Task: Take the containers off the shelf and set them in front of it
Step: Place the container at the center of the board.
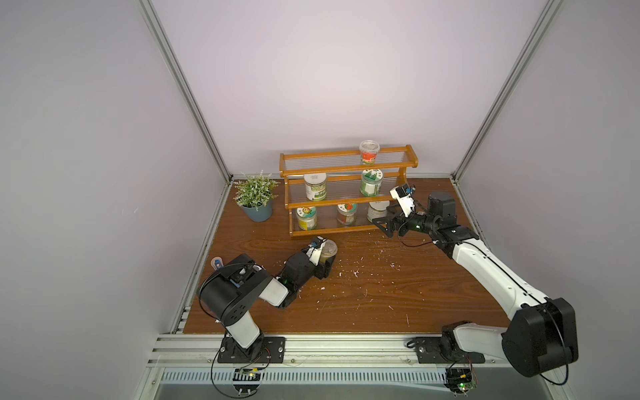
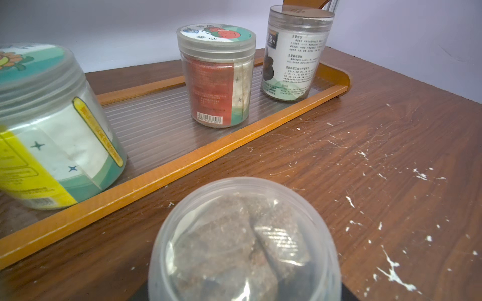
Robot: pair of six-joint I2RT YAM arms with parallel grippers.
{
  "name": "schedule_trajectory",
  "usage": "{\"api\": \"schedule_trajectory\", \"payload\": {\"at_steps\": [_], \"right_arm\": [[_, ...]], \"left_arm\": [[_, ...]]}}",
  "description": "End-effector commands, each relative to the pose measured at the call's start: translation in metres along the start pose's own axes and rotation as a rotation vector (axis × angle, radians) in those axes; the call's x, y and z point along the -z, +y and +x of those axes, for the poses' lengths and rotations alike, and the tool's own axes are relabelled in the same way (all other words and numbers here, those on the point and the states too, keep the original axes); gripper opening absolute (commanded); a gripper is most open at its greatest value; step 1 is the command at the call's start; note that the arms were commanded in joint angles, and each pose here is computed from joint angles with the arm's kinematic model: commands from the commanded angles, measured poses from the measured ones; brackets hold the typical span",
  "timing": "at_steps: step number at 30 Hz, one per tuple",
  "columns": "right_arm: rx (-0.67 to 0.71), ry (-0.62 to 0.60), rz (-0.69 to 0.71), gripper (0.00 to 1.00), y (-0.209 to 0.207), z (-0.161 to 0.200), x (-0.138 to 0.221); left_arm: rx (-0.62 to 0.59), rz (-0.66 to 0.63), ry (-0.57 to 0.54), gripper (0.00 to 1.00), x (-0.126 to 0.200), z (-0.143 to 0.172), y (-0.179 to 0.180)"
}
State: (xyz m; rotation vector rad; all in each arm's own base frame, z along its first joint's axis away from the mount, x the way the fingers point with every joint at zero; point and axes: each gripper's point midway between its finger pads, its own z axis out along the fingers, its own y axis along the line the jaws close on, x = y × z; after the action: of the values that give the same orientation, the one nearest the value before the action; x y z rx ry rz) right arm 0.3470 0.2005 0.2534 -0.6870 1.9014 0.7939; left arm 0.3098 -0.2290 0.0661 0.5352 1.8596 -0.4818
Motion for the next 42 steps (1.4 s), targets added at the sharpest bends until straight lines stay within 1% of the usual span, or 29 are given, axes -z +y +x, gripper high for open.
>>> {"api": "schedule_trajectory", "payload": {"at_steps": [1,8,11,16,22,31,33,37,40,42], "right_arm": [[0.044,-0.038,-0.001,0.99,0.004,-0.012,0.005],[0.044,-0.037,0.001,0.99,0.003,-0.011,0.005],[0.041,-0.037,0.004,0.99,0.001,-0.011,0.005],[0.039,-0.035,0.002,0.99,0.001,-0.011,0.005],[0.036,-0.034,0.004,0.99,0.0,-0.011,0.005],[0.039,-0.045,0.031,0.99,-0.002,-0.016,0.008],[0.04,-0.053,0.034,0.99,-0.002,-0.019,0.01],[0.045,-0.078,0.043,0.99,0.0,-0.031,0.014],[0.055,-0.096,0.034,0.99,0.005,-0.044,0.017],[0.062,-0.108,0.032,0.99,0.008,-0.053,0.018]], "left_arm": [[-0.011,0.014,-0.053,0.78,-0.005,-0.014,0.001],[0.004,0.011,-0.036,0.85,-0.009,-0.004,0.005],[0.0,-0.001,-0.048,0.89,-0.007,-0.007,0.007],[0.005,-0.002,-0.064,0.94,-0.001,-0.012,0.007],[0.03,0.012,-0.042,0.99,0.011,-0.002,0.005],[0.101,0.036,-0.014,1.0,0.032,0.002,-0.001],[0.114,0.044,-0.013,1.0,0.037,-0.003,-0.005],[0.123,0.016,0.041,1.0,0.045,-0.014,-0.006],[0.135,0.024,0.033,1.0,0.054,-0.04,-0.009],[0.142,0.044,-0.011,0.99,0.057,-0.067,-0.013]]}}
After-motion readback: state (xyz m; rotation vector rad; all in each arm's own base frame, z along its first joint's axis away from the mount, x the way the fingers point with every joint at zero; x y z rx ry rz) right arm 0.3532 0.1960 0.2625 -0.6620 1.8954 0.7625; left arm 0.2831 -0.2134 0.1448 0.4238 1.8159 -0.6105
